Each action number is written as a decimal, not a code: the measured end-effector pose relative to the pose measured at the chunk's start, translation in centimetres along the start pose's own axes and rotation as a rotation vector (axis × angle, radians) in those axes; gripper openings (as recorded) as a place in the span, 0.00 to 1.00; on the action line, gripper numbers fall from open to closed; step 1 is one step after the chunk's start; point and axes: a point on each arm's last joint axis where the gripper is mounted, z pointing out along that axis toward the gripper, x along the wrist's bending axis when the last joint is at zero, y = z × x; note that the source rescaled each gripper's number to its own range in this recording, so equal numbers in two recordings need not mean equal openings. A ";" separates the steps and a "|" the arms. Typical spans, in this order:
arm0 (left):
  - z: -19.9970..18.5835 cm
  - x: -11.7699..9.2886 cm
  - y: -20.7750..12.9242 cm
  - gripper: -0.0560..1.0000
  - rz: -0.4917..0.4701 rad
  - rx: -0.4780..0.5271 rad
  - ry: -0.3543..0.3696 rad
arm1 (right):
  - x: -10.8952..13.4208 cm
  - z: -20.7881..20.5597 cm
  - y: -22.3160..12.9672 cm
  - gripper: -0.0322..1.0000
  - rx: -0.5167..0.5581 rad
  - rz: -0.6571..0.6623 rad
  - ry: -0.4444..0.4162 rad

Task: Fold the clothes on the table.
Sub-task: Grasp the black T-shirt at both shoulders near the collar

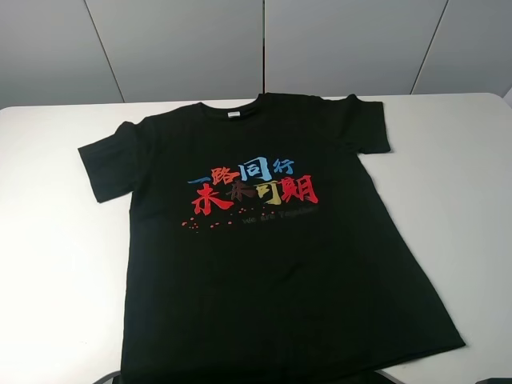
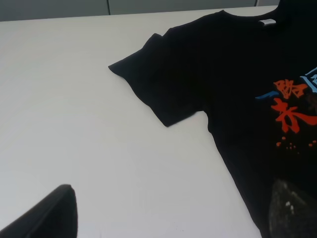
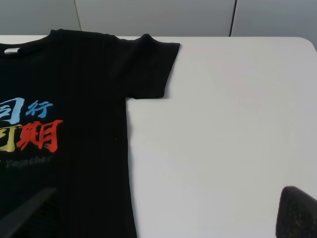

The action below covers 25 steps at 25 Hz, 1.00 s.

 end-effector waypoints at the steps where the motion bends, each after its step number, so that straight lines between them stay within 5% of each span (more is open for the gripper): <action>1: 0.0 0.0 0.0 1.00 0.000 0.000 0.000 | 0.0 0.0 0.0 0.93 0.000 0.000 0.000; 25: 0.0 0.0 0.0 1.00 0.000 0.000 0.000 | 0.0 0.0 0.0 0.93 0.000 0.002 0.000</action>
